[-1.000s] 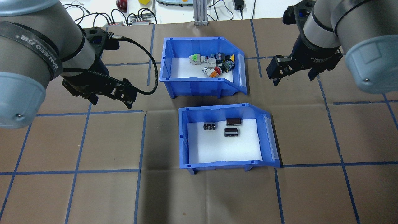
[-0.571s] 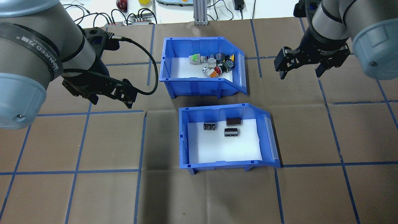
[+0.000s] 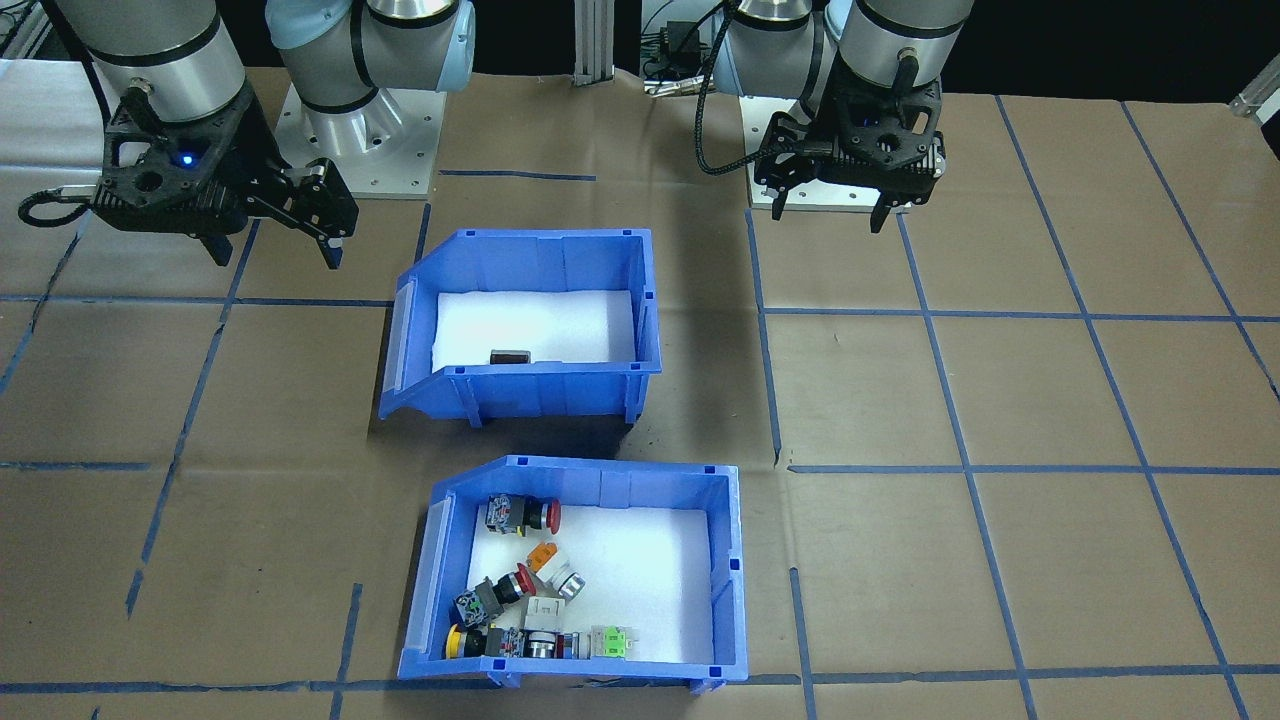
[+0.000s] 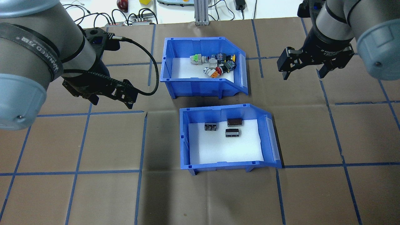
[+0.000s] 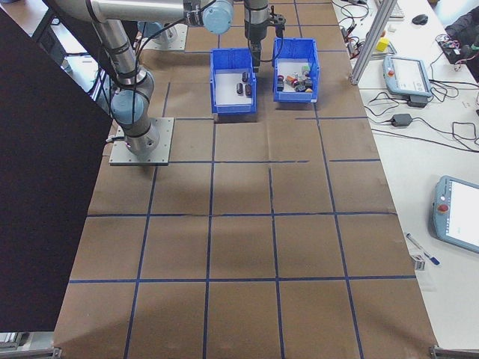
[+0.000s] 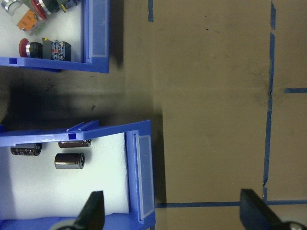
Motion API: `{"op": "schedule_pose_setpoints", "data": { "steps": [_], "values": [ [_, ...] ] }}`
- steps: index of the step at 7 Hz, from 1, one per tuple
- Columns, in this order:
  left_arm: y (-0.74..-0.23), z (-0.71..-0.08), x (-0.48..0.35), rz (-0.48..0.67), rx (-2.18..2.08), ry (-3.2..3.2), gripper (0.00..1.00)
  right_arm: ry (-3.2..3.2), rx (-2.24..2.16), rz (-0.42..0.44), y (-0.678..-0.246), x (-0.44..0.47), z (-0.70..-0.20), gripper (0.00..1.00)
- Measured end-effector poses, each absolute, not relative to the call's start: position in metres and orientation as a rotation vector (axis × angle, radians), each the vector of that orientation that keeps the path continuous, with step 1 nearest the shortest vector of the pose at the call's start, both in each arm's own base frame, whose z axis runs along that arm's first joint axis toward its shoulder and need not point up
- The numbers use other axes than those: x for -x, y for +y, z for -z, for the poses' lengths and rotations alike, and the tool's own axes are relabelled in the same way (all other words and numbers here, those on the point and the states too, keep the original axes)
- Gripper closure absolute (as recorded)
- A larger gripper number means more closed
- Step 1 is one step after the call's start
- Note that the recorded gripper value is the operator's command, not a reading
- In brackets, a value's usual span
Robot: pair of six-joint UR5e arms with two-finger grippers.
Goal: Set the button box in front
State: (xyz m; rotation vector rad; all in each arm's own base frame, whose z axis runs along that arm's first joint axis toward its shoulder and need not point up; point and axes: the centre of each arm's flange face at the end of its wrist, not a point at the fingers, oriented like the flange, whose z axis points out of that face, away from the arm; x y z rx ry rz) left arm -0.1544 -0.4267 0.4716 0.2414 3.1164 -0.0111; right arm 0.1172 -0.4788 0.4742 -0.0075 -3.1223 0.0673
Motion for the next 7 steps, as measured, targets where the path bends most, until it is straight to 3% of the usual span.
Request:
{"op": "schedule_pose_setpoints", "data": {
  "steps": [7],
  "values": [
    [-0.444,-0.475,0.155,0.088,-0.250,3.113,0.00,-3.119,0.008,-0.070,-0.480,-0.117,-0.474,0.00]
  ]
}}
